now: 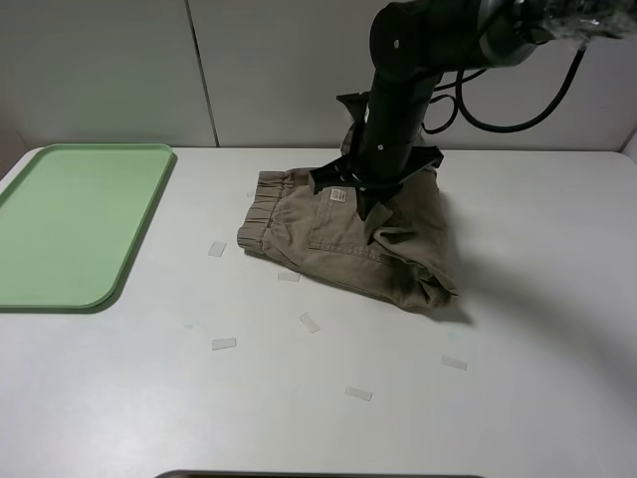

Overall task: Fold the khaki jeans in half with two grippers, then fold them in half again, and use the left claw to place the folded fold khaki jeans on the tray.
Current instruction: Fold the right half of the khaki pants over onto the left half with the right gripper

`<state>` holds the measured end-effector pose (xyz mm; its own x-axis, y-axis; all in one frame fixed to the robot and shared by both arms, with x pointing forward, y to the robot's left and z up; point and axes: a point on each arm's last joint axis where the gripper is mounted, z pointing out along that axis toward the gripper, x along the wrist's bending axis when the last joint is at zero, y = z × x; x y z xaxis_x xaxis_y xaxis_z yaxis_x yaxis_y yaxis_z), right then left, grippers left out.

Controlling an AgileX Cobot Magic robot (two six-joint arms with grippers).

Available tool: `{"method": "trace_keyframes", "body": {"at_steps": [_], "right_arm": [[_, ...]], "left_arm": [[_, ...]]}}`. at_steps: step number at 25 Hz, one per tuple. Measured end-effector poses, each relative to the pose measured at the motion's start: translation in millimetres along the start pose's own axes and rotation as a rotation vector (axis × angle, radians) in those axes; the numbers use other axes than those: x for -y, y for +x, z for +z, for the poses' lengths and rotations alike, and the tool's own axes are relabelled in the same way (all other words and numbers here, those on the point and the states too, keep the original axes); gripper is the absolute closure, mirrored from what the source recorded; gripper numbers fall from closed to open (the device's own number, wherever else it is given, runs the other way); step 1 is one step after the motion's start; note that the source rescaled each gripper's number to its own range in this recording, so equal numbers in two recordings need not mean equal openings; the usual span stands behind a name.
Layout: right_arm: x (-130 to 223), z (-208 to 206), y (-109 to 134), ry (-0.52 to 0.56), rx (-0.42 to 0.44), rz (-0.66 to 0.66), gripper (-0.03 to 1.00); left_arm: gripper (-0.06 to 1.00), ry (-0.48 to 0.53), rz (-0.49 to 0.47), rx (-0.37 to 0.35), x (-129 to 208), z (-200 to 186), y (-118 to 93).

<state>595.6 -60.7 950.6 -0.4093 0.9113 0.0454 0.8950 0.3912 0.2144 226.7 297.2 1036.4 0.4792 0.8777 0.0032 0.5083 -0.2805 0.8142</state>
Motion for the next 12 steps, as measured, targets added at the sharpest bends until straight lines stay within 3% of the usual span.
{"method": "trace_keyframes", "body": {"at_steps": [6,12], "right_arm": [[-2,1,21,-0.050,-0.063,-0.002,0.97],[-9,-1,26,-0.091,-0.090,0.010,0.97]], "left_arm": [[0.10,0.007,0.024,0.001,1,0,0],[0.10,0.008,0.026,0.001,1,0,0]]}}
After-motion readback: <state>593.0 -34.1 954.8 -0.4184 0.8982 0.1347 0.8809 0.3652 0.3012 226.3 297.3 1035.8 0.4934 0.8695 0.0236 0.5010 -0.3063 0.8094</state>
